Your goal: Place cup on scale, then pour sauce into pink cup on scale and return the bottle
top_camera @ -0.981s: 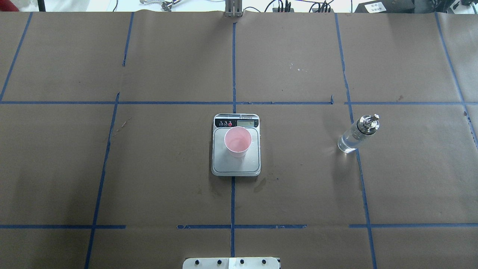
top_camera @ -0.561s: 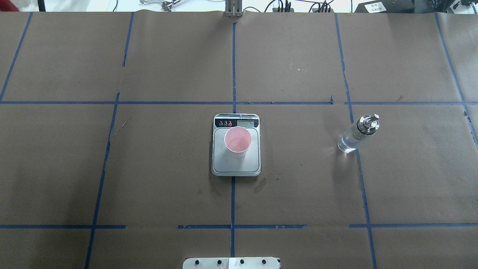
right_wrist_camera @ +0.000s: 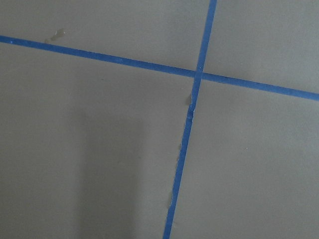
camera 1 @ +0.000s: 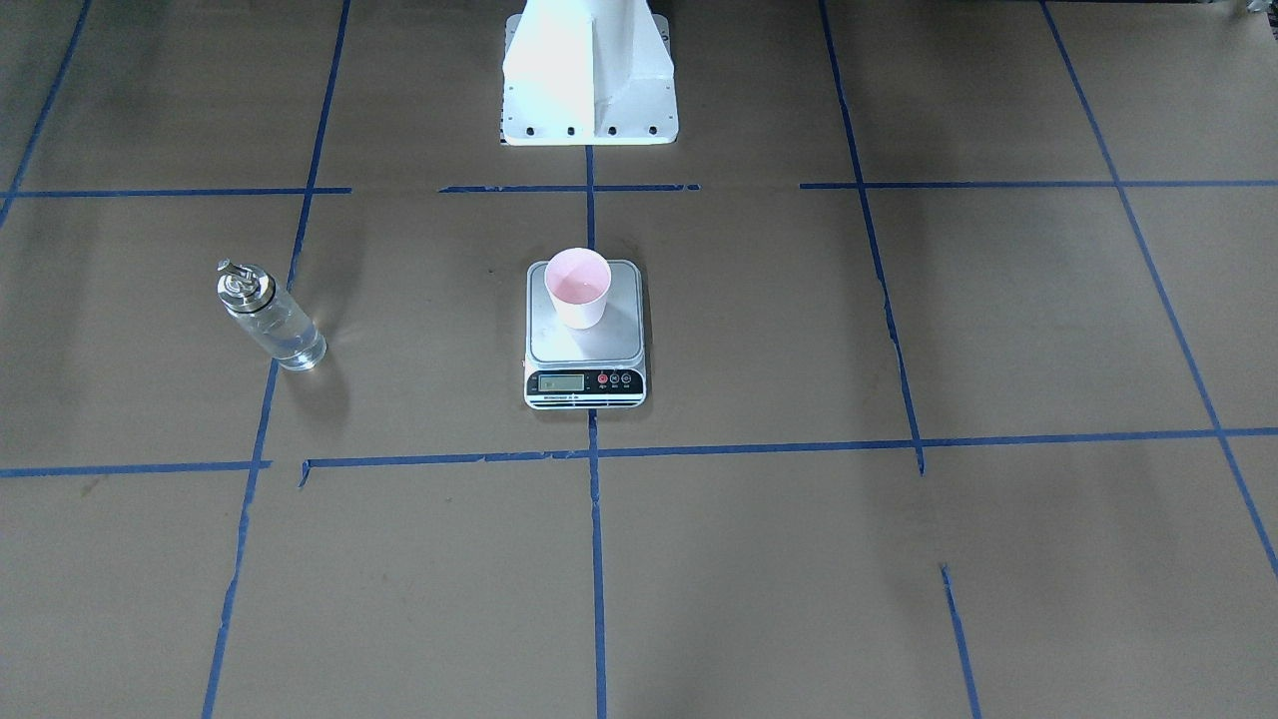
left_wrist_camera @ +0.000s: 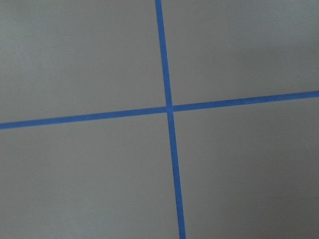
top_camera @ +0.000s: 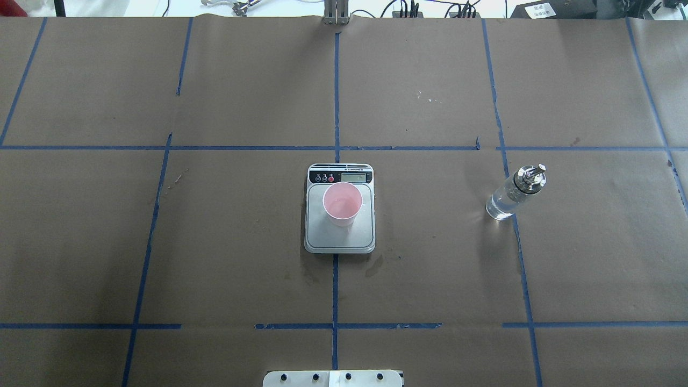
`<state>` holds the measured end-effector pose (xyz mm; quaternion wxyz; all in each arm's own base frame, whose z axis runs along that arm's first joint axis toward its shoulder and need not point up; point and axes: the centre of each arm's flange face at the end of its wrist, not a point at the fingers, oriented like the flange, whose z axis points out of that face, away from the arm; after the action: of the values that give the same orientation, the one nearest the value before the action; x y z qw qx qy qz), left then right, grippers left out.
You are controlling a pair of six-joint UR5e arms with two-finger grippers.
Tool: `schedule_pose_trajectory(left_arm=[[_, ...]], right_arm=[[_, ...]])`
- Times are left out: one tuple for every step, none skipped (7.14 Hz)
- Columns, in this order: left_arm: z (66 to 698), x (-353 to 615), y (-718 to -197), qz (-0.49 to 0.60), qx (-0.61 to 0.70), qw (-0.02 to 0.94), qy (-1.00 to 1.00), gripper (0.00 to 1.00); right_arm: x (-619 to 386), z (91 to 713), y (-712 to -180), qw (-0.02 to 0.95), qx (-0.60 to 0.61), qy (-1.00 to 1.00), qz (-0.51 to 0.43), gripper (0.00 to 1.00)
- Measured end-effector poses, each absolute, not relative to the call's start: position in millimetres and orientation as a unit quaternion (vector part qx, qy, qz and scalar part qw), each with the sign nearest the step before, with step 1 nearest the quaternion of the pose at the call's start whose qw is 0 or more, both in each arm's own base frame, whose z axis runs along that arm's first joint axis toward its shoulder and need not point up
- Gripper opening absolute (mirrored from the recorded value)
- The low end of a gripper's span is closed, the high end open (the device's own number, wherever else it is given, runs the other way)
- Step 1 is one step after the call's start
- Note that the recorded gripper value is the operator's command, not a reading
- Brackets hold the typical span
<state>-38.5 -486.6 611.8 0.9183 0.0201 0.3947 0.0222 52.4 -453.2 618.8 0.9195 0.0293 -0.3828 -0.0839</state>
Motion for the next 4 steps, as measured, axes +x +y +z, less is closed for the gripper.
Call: schedule_pose_trajectory(left_arm=[[609, -36, -485, 0.02, 0.015, 0.909, 0.415, 1.0], [610, -36, -482, 0.017, 0.013, 0.906, 0.424, 1.0], [616, -37, -481, 0.013, 0.007, 0.905, 0.425, 1.0], [621, -36, -481, 0.01, 0.002, 0.905, 0.426, 1.0]], right_arm=[[52, 619, -453, 0.92, 0.029, -0.383, -0.084, 1.0], [52, 620, -453, 0.919, 0.028, -0.383, -0.084, 1.0], [52, 620, -453, 0.919, 0.028, -0.383, -0.083, 1.0], [52, 621, -453, 0.919, 0.027, -0.383, -0.083, 1.0]])
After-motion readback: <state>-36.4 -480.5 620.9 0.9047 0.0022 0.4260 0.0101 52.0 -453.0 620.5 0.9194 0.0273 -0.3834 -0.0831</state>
